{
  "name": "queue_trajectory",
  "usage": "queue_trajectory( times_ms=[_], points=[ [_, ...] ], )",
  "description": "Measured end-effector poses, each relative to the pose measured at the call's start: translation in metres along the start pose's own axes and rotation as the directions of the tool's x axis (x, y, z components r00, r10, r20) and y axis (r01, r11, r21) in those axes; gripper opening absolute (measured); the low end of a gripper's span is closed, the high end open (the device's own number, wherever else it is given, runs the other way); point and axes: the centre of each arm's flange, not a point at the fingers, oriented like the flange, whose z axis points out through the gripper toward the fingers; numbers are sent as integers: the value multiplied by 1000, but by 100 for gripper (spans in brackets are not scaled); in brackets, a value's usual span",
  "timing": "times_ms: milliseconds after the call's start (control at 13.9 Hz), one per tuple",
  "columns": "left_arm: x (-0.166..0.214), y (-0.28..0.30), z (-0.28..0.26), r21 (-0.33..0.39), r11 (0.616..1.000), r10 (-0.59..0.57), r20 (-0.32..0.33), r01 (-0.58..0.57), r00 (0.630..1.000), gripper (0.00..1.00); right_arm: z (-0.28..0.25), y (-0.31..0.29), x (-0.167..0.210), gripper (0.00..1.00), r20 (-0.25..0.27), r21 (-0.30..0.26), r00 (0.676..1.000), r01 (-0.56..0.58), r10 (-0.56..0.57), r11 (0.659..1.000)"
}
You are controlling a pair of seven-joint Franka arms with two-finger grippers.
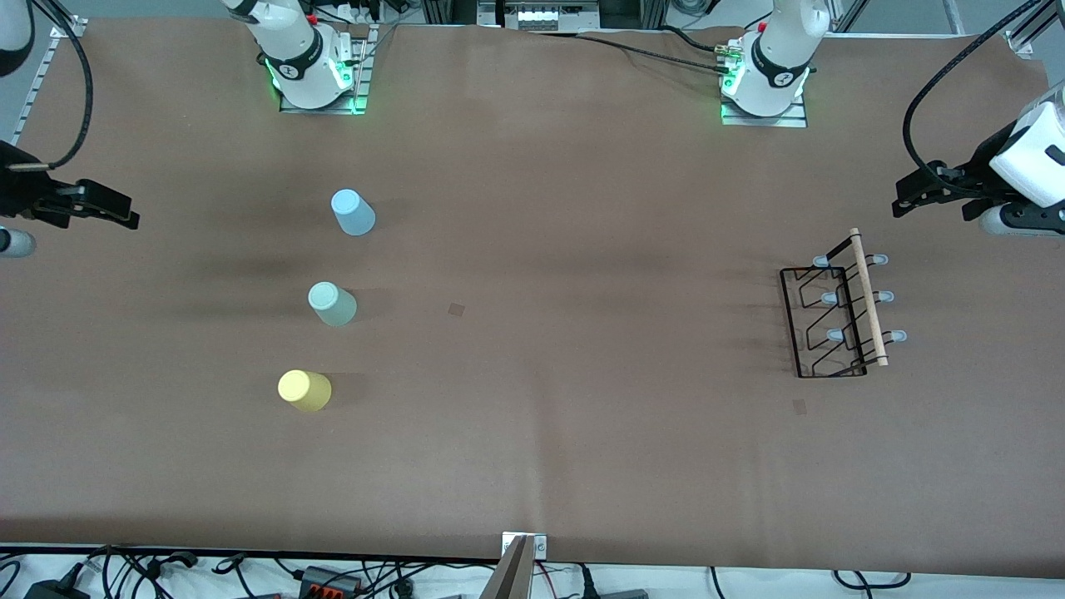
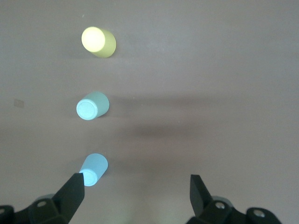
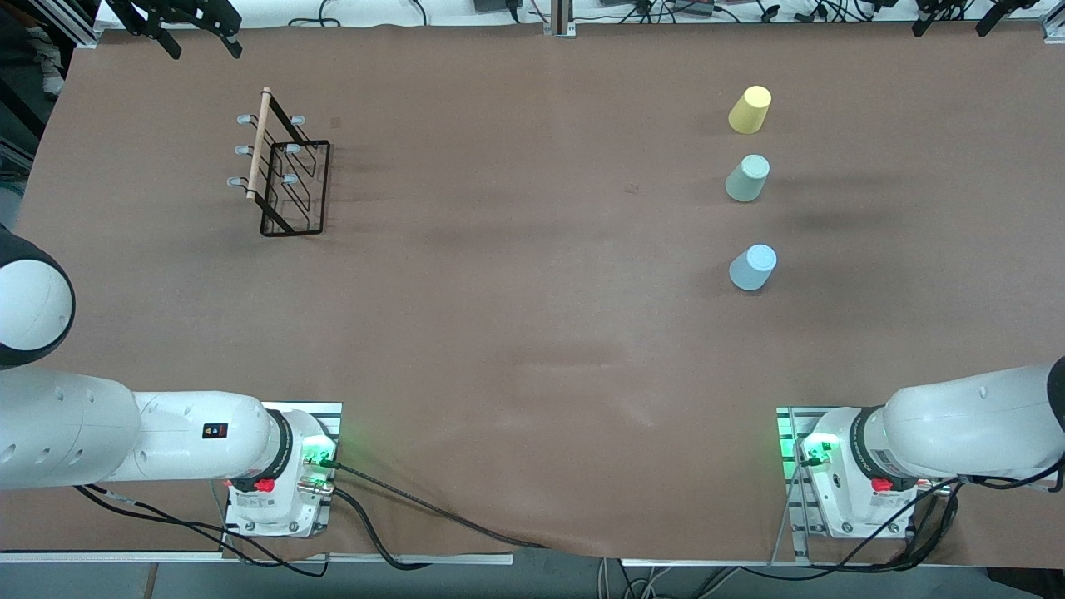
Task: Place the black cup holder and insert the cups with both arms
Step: 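Reach the right gripper toward the teal cup, then grasp the teal cup with the right gripper while the left gripper grasps the holder handle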
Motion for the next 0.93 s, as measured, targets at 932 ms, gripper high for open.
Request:
queue_trajectory(
  times_ms=[932],
  points=[
    [1, -1, 22, -4, 1000, -1, 90, 1, 996, 100, 186, -111, 18, 100, -60, 7, 998, 31, -30, 999]
  ],
)
